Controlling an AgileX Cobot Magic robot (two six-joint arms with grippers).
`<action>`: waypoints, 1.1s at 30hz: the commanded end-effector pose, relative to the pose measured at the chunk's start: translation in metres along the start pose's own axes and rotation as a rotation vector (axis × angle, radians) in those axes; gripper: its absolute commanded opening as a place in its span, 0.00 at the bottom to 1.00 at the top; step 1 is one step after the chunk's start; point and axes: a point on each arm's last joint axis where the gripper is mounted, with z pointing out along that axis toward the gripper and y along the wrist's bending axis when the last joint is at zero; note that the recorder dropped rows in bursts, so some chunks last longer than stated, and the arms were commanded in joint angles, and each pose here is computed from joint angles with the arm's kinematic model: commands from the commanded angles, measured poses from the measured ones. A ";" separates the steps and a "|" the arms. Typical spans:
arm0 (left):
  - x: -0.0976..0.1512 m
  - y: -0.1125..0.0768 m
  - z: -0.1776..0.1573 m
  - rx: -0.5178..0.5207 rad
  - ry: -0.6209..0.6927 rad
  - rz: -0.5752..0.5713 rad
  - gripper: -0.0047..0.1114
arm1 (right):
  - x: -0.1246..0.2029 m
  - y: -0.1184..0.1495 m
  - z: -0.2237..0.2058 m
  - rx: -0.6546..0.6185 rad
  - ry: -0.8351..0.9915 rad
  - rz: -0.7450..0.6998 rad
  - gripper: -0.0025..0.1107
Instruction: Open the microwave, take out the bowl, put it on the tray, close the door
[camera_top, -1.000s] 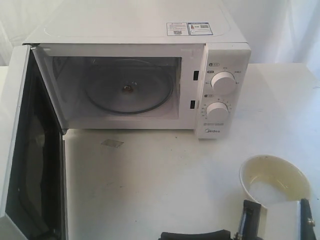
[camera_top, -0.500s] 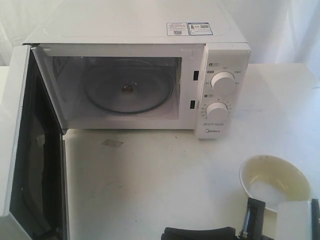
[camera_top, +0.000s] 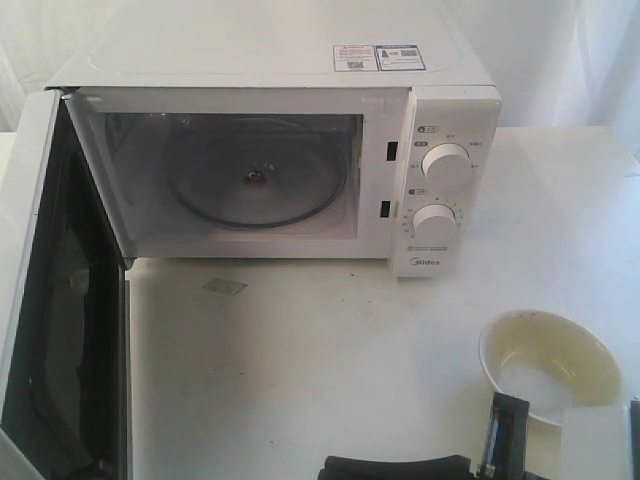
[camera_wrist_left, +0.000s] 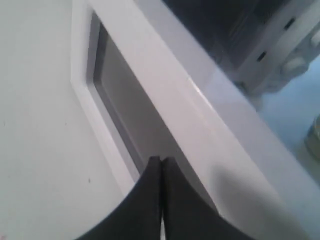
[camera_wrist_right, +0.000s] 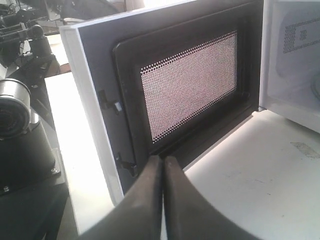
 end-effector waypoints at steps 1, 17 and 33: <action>-0.016 0.001 0.010 -0.018 0.239 0.003 0.04 | 0.001 0.001 -0.001 -0.009 -0.001 -0.003 0.02; -0.039 -0.003 0.036 0.124 0.142 0.359 0.04 | 0.001 0.001 -0.001 -0.012 0.001 -0.006 0.02; -0.069 -0.017 0.100 0.386 0.024 0.434 0.04 | 0.001 0.001 -0.001 -0.017 -0.002 -0.013 0.02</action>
